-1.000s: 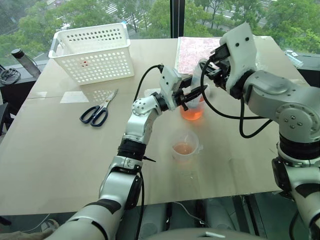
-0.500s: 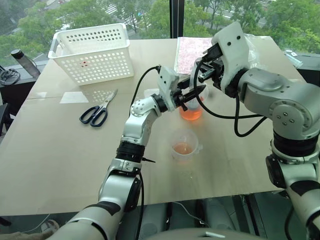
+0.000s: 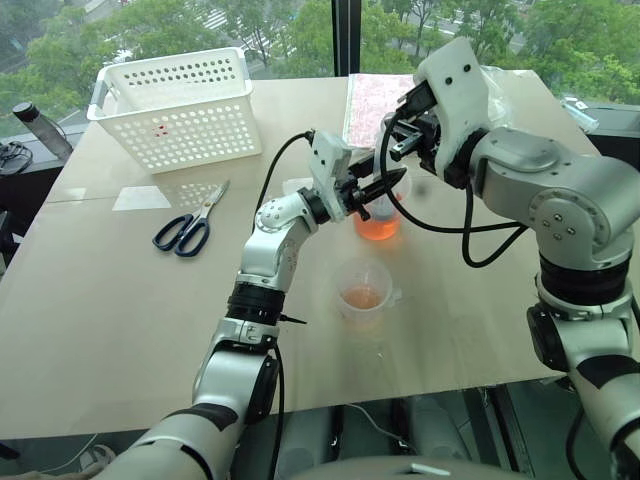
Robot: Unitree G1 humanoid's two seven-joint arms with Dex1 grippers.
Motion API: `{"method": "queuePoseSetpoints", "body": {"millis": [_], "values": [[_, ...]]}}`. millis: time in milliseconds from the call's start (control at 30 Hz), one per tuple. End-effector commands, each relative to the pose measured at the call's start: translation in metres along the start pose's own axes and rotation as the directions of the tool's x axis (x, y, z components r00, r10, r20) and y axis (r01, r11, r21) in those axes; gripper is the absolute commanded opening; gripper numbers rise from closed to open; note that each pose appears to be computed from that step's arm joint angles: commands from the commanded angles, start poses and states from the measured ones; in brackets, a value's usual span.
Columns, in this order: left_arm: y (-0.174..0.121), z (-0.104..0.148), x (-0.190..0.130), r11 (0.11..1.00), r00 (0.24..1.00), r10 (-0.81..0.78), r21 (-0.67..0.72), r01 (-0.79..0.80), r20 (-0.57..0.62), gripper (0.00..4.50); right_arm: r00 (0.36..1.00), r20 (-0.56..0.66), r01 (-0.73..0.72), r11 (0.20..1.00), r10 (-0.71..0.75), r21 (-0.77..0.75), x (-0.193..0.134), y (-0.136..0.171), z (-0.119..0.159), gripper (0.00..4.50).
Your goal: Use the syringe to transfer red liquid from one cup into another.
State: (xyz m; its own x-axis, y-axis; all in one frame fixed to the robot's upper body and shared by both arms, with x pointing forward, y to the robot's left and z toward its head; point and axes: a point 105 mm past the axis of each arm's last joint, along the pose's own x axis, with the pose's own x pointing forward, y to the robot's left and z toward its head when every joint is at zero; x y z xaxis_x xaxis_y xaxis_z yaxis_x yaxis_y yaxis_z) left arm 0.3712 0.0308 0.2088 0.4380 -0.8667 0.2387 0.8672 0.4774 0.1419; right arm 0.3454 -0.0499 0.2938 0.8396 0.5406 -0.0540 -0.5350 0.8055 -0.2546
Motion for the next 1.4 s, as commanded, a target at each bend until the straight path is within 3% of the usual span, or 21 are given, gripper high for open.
{"method": "queuePoseSetpoints", "body": {"millis": [33, 1067, 1267, 1300, 1367, 1400], "values": [[-0.017, -0.013, 0.004, 0.997, 0.996, -0.074, -0.008, 0.074, -0.042, 1.41, 0.974, 0.172, 0.155, 0.988, -0.148, -0.027, -0.016, -0.03, 0.044, 0.03], [-0.014, -0.018, 0.0, 0.998, 0.997, -0.058, 0.004, 0.058, -0.059, 1.41, 0.97, 0.193, 0.159, 0.987, -0.149, -0.033, -0.018, -0.032, 0.049, 0.03], [-0.012, -0.013, 0.002, 0.999, 0.998, -0.052, 0.011, 0.052, -0.041, 1.41, 0.981, 0.179, 0.074, 0.997, -0.07, -0.018, -0.019, -0.026, 0.043, 0.03], [-0.012, -0.012, 0.002, 0.999, 0.998, -0.051, 0.01, 0.051, -0.037, 1.41, 0.982, 0.177, 0.073, 0.997, -0.069, -0.016, -0.019, -0.027, 0.041, 0.9], [-0.011, -0.01, 0.003, 0.999, 0.998, -0.049, 0.009, 0.049, -0.03, 1.41, 0.983, 0.172, 0.072, 0.997, -0.068, -0.017, -0.021, -0.029, 0.037, 1.54], [-0.011, -0.01, 0.003, 0.999, 0.998, -0.048, 0.009, 0.049, -0.028, 1.41, 0.983, 0.171, 0.071, 0.997, -0.067, -0.016, -0.022, -0.029, 0.036, 2.1]]}}
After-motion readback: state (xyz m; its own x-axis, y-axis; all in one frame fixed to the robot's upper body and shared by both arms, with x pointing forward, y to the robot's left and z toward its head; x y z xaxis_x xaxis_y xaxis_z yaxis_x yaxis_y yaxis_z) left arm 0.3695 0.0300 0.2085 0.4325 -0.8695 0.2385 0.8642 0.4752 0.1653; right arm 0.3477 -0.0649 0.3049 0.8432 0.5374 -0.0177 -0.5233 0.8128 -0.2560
